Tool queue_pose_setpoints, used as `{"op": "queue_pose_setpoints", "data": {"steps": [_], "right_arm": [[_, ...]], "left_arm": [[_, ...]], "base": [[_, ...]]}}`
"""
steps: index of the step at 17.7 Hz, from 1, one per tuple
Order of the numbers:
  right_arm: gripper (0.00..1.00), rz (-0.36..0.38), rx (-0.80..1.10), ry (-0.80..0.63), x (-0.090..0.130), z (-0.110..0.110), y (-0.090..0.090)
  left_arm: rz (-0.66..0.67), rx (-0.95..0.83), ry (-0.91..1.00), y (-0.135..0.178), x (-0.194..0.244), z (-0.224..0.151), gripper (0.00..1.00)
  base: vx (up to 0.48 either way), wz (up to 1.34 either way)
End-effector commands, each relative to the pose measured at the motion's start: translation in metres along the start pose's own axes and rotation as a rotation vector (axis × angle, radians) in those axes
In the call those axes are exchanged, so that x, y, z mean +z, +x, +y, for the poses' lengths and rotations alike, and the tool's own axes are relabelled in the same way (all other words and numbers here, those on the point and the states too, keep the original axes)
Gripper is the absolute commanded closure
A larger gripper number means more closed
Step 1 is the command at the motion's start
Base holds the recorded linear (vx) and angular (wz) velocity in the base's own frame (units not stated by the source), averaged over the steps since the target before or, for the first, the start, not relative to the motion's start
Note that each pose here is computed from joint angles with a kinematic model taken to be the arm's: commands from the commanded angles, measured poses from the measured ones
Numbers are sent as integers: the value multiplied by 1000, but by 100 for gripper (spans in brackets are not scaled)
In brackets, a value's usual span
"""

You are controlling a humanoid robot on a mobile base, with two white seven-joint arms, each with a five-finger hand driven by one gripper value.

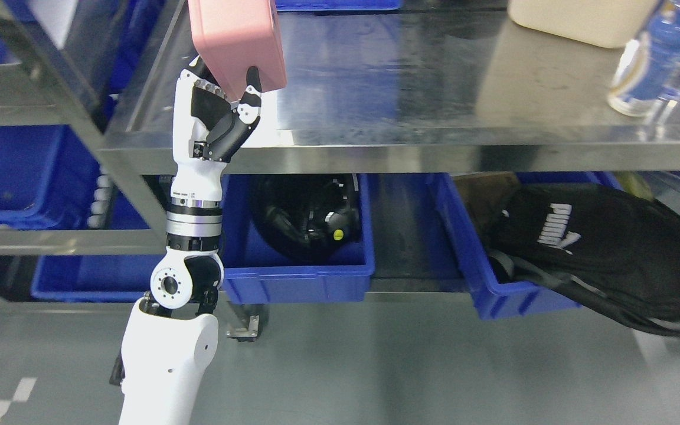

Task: Place storage box into left shelf container
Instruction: 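Hold the pink box aloft in the left hand while turning toward the shelving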

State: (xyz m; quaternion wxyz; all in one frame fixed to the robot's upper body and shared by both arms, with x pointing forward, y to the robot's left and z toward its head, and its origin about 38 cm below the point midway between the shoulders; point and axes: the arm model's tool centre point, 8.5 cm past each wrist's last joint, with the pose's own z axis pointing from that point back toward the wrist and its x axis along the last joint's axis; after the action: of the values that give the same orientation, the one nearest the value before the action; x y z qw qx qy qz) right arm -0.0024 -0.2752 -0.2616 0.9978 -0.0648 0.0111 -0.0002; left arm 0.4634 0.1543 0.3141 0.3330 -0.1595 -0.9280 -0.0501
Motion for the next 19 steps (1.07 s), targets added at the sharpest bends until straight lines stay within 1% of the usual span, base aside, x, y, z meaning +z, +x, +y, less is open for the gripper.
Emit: {"op": "queue_pose_setpoints", "data": {"steps": [1,4,6,9,12,14,19], "right_arm": [[0,-9,-4,-18,-1,-11,0],[0,-9,-4,-18,-1,-11,0],[0,-9,-4,-18,-1,-11,0],[0,-9,-4,-18,-1,-11,0],[0,-9,-4,-18,-1,-11,0],[0,-9,-4,-18,-1,-11,0],[0,-9,-4,-18,-1,-11,0]], "left_arm": [[-52,9,-35,19,15,-10,98],[-35,29,-62,12,27,-23,98],[-25,32,-58,9,33,-24,98],[-28,24,-43,10,34,-18,98],[-17,5,5,10,40,-1,98],[11,7,19,4,55,1,98],[17,6,25,3,59,2,97]], "base": [[82,887],[131,1080],[154,1128],[181,1331],[200,1487],[260,1440],[315,1168]]}}
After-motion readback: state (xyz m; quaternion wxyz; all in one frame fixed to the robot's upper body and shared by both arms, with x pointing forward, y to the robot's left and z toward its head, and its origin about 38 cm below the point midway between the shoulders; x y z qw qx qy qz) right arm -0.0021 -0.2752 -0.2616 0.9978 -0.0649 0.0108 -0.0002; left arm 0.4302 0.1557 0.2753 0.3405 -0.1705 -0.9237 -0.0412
